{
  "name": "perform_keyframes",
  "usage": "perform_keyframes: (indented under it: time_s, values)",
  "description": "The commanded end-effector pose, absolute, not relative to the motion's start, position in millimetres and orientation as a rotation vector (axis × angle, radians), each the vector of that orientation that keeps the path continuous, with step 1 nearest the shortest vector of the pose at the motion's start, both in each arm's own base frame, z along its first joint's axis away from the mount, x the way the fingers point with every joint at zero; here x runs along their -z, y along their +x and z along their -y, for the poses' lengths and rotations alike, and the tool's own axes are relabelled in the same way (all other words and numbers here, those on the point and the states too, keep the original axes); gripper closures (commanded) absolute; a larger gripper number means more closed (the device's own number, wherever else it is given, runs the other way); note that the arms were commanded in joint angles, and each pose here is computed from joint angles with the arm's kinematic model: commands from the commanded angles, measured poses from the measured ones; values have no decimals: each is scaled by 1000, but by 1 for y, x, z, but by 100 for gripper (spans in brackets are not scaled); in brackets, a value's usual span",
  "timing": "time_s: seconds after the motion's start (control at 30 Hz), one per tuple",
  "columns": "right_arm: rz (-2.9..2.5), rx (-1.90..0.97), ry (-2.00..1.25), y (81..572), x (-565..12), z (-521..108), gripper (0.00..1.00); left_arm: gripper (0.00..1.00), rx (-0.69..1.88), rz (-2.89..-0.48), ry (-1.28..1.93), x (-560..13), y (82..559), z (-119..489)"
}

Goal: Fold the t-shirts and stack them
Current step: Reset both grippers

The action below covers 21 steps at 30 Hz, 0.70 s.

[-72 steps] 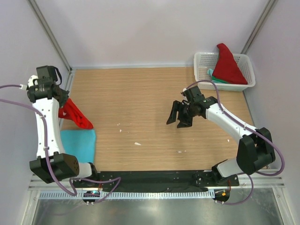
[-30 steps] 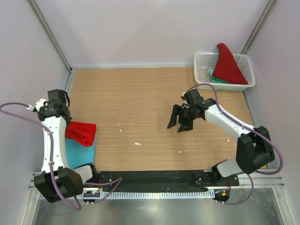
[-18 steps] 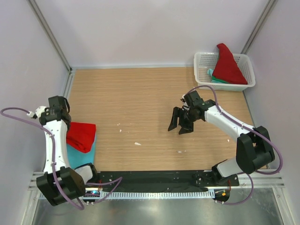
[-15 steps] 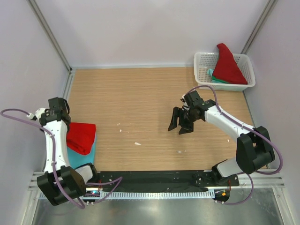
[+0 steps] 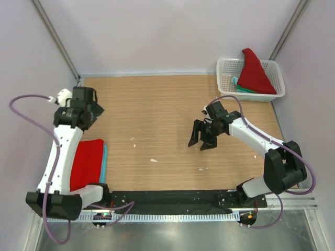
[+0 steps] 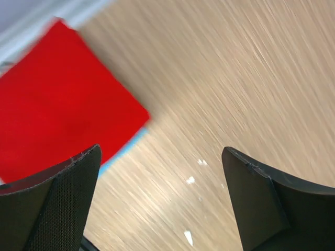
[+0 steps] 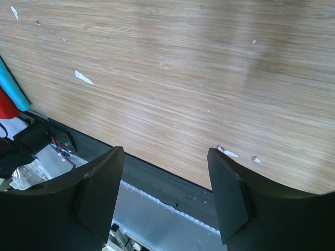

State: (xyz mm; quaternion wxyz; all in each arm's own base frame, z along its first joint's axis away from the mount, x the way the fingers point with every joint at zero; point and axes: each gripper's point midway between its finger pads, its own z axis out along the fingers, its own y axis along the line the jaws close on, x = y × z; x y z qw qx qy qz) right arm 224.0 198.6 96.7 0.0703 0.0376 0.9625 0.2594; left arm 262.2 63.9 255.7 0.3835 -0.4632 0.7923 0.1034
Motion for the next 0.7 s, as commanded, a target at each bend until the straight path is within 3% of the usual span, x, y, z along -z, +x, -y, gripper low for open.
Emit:
perform_keyframes:
  time_s: [0.0, 0.07, 0.23, 0.27, 0.3, 0.37, 0.53, 0.57, 0.6, 0.67]
  values:
    - [-2859, -824, 125, 229, -106, -202, 29, 4, -17, -2147, -1041, -234, 301, 13]
    - [-2848, -829, 134, 229, -109, -201, 29, 6, 51, -2212, -932, -224, 312, 48]
    - [-2747, -854, 188, 229, -116, -195, 25, 6, 501, -2364, -533, -204, 319, 183]
    - [-2756, -845, 239, 221, -107, -190, 20, 4, 565, -2389, -415, -198, 311, 213]
    - [-2710, -873, 254, 224, -107, -192, 1, 1, 633, -2408, -339, -196, 302, 231]
    - [-2666, -897, 346, 211, -98, -186, 0, 1, 736, -2409, -197, -196, 281, 259]
    - [-2521, -1044, 433, 196, -91, -186, 0, 0, 1196, -2303, -171, -188, 230, 282]
    - [-2504, -1083, 439, 185, -86, -186, 0, 0, 1262, -2338, -193, -163, 208, 276]
    - [-2441, -1167, 463, 187, -95, -191, 0, 0, 1418, -2176, -214, -195, 206, 279]
    - [-2388, -1232, 498, 179, -89, -191, 0, 0, 1524, -2074, -264, -200, 197, 268]
